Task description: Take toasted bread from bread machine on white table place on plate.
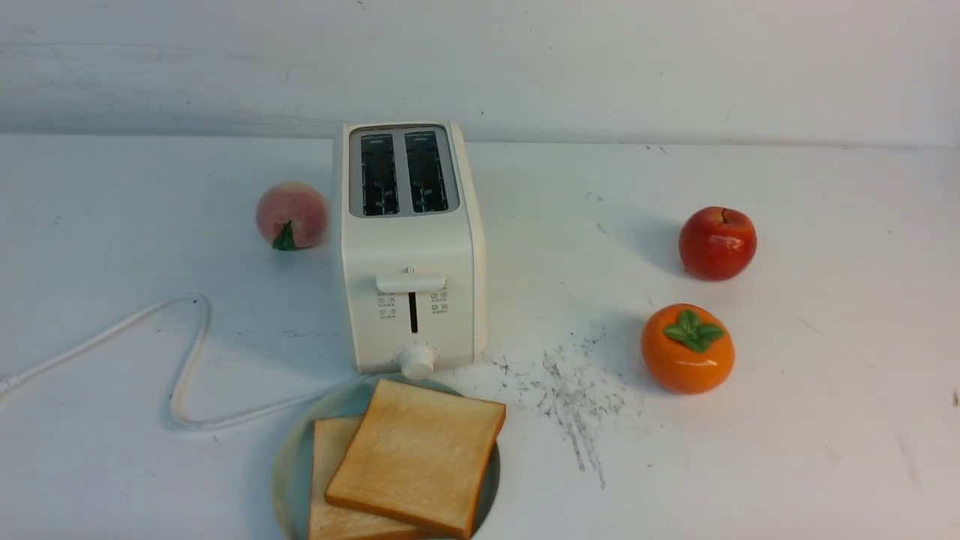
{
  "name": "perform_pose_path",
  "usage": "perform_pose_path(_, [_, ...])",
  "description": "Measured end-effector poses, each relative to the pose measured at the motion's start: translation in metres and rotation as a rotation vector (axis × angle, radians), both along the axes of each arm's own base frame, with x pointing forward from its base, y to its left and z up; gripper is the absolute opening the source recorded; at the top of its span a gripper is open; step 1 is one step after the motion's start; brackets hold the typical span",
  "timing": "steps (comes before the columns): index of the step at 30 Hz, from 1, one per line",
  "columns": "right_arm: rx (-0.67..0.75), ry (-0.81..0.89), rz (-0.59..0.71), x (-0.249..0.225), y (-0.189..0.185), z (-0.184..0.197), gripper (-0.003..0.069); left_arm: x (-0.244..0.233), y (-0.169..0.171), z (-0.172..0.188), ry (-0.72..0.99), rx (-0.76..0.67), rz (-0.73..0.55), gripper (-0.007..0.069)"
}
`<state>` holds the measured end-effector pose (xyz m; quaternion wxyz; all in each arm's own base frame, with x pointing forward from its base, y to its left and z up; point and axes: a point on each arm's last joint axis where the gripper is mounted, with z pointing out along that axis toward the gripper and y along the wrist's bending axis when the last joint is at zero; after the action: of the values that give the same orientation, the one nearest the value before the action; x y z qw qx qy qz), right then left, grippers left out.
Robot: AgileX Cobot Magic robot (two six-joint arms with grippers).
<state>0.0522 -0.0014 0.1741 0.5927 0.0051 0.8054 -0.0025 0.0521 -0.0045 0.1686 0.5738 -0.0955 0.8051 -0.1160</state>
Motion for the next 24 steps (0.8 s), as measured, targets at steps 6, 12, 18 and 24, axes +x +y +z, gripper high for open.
perform_pose_path(6, [0.0,0.0,0.0,0.0,0.0,0.0,0.0156,0.0,0.0,0.0,0.0,0.0,0.0,0.0092])
perform_pose_path(12, [0.0,0.0,0.0,0.0,0.0,0.0,0.0162,0.0,0.0,0.0,0.0,0.0,0.0,0.0103])
perform_pose_path(18, [0.0,0.0,0.0,0.0,0.0,0.0,0.0169,0.0,0.0,0.0,0.0,0.0,0.0,0.011])
perform_pose_path(24, [-0.001,0.0,0.0,0.0,0.0,0.0,0.0176,0.0,0.0,0.0,0.0,0.0,0.0,0.0109])
